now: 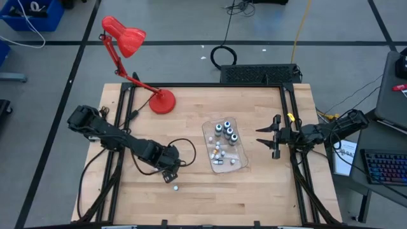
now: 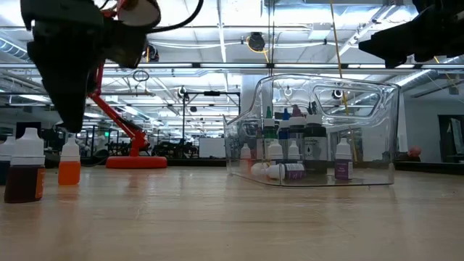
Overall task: Pick & Place food coloring
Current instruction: Put the orange food coloring bottle into the transparent container
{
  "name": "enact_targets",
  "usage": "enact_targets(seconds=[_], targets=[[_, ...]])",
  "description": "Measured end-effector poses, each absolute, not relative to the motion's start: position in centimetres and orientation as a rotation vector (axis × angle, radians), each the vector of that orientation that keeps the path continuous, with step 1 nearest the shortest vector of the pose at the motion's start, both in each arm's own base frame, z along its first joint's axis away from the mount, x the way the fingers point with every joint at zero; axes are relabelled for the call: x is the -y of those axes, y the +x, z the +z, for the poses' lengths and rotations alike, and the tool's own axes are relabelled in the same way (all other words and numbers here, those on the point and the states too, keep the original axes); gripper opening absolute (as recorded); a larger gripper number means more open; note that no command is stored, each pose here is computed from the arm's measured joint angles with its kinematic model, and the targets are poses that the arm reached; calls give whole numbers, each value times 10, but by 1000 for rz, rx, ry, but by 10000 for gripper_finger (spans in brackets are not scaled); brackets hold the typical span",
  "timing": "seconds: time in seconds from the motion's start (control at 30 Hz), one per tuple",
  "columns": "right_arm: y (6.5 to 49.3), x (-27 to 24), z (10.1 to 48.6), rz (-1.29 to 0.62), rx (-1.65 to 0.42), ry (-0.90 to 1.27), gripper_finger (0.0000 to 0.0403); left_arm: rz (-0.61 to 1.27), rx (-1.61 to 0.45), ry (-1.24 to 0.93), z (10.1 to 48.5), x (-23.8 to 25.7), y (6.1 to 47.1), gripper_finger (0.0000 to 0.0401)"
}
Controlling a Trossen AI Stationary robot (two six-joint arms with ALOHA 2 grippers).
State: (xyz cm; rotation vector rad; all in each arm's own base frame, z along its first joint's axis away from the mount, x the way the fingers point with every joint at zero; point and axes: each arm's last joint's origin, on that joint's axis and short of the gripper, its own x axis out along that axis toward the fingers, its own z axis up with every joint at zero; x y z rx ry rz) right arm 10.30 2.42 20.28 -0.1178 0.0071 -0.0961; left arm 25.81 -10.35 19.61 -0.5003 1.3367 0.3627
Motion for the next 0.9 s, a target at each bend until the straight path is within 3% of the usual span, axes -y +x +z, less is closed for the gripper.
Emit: enact_targets(seconds=[0.5, 0.9], targets=[[103, -24, 203, -96, -3, -109, 160, 408, -1448, -459, 163, 106, 263, 241], [103, -24, 203, -96, -2, -108, 160, 407, -1434, -409, 162, 105, 263, 241]])
